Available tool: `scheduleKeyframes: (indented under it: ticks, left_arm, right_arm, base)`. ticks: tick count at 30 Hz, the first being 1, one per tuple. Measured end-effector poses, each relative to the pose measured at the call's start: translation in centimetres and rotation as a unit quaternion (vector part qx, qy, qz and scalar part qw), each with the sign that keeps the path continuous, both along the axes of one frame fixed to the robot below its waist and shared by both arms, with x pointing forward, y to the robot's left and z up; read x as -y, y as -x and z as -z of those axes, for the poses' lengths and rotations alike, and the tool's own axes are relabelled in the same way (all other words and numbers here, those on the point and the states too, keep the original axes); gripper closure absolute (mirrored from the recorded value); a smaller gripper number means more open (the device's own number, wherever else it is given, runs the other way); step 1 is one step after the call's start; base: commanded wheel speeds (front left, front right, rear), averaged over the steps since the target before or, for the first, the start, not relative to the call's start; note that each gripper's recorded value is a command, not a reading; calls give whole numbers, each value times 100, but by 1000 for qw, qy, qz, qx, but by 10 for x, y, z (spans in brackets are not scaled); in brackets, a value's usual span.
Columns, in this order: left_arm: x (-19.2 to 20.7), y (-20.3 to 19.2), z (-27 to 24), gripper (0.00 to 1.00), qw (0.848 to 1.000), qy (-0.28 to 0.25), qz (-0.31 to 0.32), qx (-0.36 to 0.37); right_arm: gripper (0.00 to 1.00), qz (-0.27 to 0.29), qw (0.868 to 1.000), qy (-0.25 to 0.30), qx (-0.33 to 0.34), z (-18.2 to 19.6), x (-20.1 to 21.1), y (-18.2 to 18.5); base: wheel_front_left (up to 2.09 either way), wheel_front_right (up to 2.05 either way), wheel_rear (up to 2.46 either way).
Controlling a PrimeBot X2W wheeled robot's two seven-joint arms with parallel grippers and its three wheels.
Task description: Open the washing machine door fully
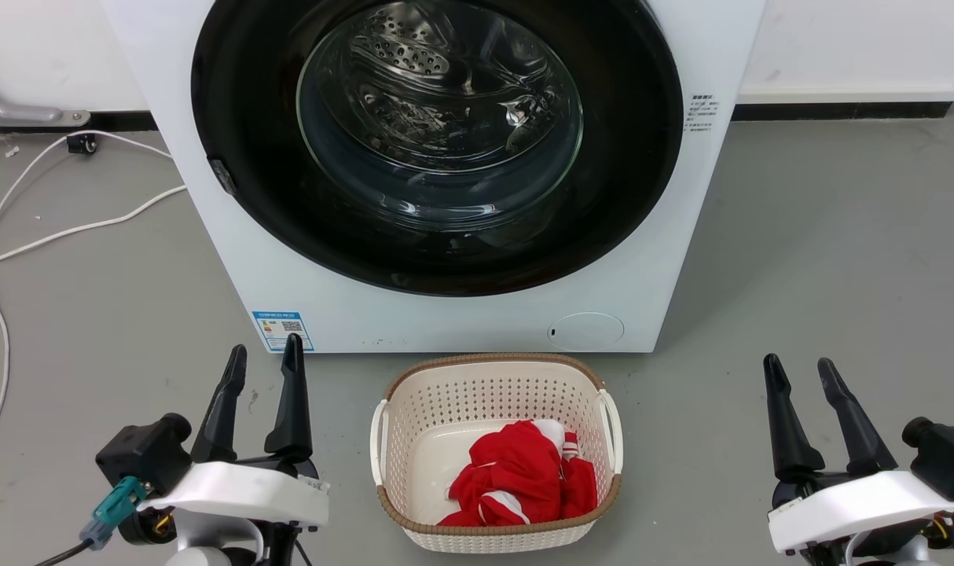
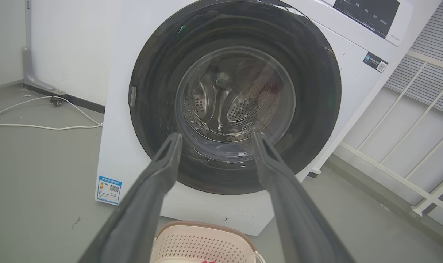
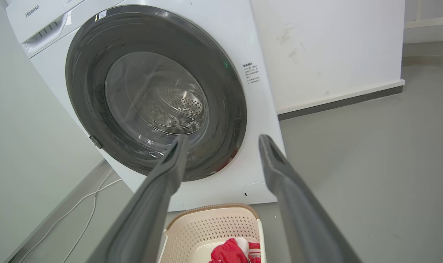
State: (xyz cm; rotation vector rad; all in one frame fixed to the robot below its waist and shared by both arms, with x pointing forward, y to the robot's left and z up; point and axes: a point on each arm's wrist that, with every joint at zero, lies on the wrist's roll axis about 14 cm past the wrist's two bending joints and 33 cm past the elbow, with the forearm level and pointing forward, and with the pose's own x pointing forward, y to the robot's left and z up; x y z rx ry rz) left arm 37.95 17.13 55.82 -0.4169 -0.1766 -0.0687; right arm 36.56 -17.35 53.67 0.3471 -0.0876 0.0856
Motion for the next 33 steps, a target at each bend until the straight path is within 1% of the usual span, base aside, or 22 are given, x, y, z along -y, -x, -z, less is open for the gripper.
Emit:
scheduleKeyframes:
  ticks: [12, 14, 26, 33]
  left_arm:
    - [3, 2, 1, 0, 998, -70, -4, 6]
    - [4, 3, 2, 0, 996, -90, -7, 8]
    - [6, 3, -1, 0, 991, -135, -12, 21]
    - [7, 5, -2, 0, 987, -155, -14, 28]
  right_arm:
    - [0, -1, 998, 61, 7, -3, -2, 2]
    - [0, -2, 997, 77, 7, -3, -3, 3]
    - [0, -2, 993, 118, 9, -3, -4, 4]
    - [0, -2, 991, 131, 11, -4, -4, 5]
  base:
    - [0, 0, 0]
    - [0, 0, 0]
    - [0, 0, 0]
    - [0, 0, 0]
